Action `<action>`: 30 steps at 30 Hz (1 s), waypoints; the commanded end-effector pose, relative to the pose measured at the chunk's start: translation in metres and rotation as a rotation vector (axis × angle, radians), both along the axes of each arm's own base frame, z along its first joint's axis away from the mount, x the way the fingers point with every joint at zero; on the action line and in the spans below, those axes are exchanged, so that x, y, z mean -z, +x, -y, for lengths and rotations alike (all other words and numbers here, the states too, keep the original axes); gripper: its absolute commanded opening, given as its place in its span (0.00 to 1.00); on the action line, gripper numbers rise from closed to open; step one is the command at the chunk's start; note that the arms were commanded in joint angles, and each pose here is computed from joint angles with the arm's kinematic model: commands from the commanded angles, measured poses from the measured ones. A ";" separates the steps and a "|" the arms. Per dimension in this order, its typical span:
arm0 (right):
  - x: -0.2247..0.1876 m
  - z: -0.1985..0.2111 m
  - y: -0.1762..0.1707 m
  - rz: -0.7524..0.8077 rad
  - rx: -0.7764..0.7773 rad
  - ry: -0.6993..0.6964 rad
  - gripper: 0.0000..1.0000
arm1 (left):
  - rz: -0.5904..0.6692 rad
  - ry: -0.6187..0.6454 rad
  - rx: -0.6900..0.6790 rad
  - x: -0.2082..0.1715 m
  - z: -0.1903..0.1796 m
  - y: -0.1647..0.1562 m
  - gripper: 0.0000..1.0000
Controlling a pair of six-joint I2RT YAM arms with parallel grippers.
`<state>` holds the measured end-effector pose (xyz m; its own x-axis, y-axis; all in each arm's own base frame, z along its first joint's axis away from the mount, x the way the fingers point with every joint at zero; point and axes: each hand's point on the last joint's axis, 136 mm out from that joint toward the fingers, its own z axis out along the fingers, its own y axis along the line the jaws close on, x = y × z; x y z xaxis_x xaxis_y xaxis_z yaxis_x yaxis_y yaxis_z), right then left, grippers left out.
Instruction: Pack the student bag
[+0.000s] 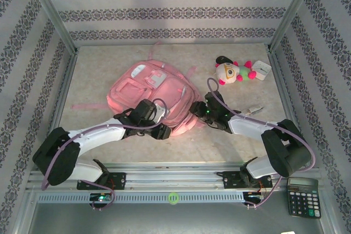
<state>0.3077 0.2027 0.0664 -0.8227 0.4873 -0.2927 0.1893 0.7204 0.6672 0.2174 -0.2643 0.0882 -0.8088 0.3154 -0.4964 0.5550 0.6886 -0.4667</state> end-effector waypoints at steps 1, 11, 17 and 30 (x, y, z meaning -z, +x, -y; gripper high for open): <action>-0.032 -0.002 -0.001 0.074 -0.117 0.016 0.53 | 0.211 -0.016 0.155 -0.057 0.005 0.001 0.49; -0.066 0.013 -0.043 0.276 -0.280 -0.096 0.65 | 0.660 0.293 0.624 -0.064 -0.043 0.004 0.65; -0.075 0.012 -0.063 0.379 -0.328 -0.115 0.65 | 0.831 0.435 0.813 -0.047 -0.035 0.048 0.68; -0.079 0.013 -0.081 0.426 -0.333 -0.089 0.65 | 0.866 0.490 0.971 -0.013 -0.016 0.080 0.67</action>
<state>0.2316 0.1866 0.1477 -0.7282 0.2076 -0.6532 -0.3067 0.7536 0.5814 0.2869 -0.2481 0.1007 0.2734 0.8597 -0.4315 0.9165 -0.0966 0.3882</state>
